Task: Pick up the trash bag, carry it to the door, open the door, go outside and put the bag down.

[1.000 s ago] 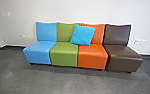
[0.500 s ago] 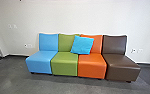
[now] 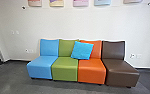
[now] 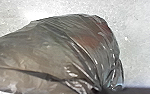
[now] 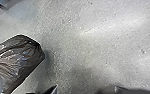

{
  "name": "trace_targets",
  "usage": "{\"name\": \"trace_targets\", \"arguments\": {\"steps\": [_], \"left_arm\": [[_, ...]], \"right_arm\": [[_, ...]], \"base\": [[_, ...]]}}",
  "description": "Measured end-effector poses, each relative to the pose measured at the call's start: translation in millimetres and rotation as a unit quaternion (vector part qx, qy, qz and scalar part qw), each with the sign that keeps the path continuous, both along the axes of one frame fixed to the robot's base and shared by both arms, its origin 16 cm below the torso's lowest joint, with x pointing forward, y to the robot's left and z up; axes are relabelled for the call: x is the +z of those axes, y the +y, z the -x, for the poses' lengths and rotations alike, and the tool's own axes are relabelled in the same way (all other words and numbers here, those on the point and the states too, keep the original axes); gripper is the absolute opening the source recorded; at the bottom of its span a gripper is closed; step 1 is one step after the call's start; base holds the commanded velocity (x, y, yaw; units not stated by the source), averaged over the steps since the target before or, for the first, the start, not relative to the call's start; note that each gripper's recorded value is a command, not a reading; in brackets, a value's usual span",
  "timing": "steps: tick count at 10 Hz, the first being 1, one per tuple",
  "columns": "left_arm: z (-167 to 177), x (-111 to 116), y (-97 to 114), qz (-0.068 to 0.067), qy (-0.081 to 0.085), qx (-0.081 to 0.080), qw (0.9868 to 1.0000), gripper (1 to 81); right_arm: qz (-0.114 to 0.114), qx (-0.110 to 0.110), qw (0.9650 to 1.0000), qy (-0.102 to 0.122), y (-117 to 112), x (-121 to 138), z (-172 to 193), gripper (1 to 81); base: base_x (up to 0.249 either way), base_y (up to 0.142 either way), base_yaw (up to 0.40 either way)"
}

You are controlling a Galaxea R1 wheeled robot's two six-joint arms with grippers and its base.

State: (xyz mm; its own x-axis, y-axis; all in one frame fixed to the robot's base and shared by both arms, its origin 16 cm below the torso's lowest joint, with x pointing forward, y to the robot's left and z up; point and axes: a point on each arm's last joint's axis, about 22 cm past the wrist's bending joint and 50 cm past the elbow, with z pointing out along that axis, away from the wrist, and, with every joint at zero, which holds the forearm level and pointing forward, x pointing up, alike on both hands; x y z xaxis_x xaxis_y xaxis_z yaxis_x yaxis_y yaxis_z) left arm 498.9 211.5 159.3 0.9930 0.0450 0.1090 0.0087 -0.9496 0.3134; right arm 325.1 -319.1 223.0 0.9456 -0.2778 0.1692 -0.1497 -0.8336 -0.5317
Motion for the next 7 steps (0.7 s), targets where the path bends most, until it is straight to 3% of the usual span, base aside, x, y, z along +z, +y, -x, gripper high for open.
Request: {"name": "trace_targets", "arguments": {"steps": [3,6,7], "left_arm": [[48,4,14,-0.008,0.022,-0.008,0.9997,1.0],[106,10,21,-0.010,0.048,-0.014,0.9987,1.0],[107,16,20,-0.009,0.045,-0.014,0.9988,1.0]], "right_arm": [[0.004,-0.002,0.9998,0.020,8,11,13,81.1],[0.009,-0.004,0.9985,0.053,28,12,47,81.1],[0.009,-0.004,0.9983,0.058,29,18,54,81.1]], "base": [[0.000,0.000,0.000],[0.000,0.000,0.000],[0.000,0.000,0.000]]}}
